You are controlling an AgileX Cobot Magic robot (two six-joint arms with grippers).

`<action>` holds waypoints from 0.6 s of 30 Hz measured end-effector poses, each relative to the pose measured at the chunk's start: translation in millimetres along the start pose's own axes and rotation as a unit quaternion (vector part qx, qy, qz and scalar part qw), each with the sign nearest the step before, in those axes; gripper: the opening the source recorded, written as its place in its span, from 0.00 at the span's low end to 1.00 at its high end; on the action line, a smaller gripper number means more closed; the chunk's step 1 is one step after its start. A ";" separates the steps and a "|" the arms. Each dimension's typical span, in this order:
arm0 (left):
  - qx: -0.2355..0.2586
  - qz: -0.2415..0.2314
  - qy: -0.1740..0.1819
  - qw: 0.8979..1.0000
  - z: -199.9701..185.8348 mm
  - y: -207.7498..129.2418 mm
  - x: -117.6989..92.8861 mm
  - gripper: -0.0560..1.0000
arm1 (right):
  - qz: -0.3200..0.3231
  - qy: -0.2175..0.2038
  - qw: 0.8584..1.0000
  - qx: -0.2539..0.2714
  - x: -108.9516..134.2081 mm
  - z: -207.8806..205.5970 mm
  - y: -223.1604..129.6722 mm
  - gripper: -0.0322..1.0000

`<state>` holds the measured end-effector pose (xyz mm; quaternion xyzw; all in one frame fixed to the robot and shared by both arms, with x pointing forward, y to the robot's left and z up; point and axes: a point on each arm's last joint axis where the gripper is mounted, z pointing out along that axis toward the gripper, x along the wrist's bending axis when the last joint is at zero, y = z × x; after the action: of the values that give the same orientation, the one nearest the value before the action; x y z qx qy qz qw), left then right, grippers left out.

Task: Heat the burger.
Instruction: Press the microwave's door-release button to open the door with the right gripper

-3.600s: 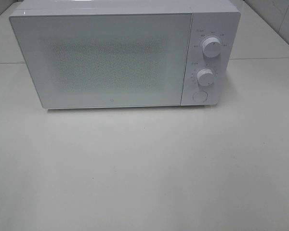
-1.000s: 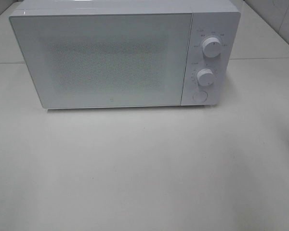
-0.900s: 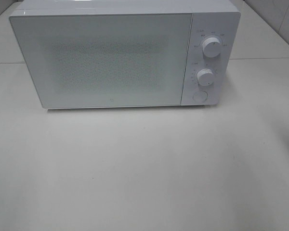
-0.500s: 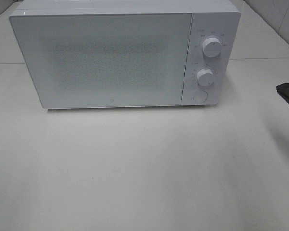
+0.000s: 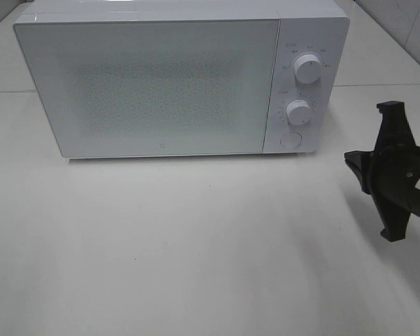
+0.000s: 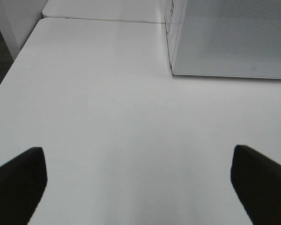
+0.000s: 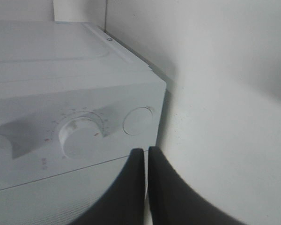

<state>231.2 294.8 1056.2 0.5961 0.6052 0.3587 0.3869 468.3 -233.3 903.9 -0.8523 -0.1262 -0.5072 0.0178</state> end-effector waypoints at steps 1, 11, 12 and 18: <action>0.000 0.000 0.000 1.000 0.0 0.0 0.0 0.99 | 0.002 -0.005 1.000 0.005 -0.5 4.8 -6.6 0.03; 0.000 0.000 0.000 1.000 0.0 0.0 0.0 0.99 | 0.012 0.002 1.000 0.021 11.5 32.8 -27.4 0.03; 0.000 0.000 0.000 1.000 0.0 0.0 0.0 0.99 | 0.012 0.003 1.000 0.021 12.6 35.8 -28.3 0.03; 0.000 0.000 0.000 1.000 0.0 0.0 0.0 0.99 | 0.014 0.005 1.000 0.022 17.2 51.7 -32.8 0.03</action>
<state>231.2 294.8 1056.2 0.5961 0.6052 0.3587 0.3869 512.9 -190.0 890.6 -0.8509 -0.1251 -0.5084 0.0440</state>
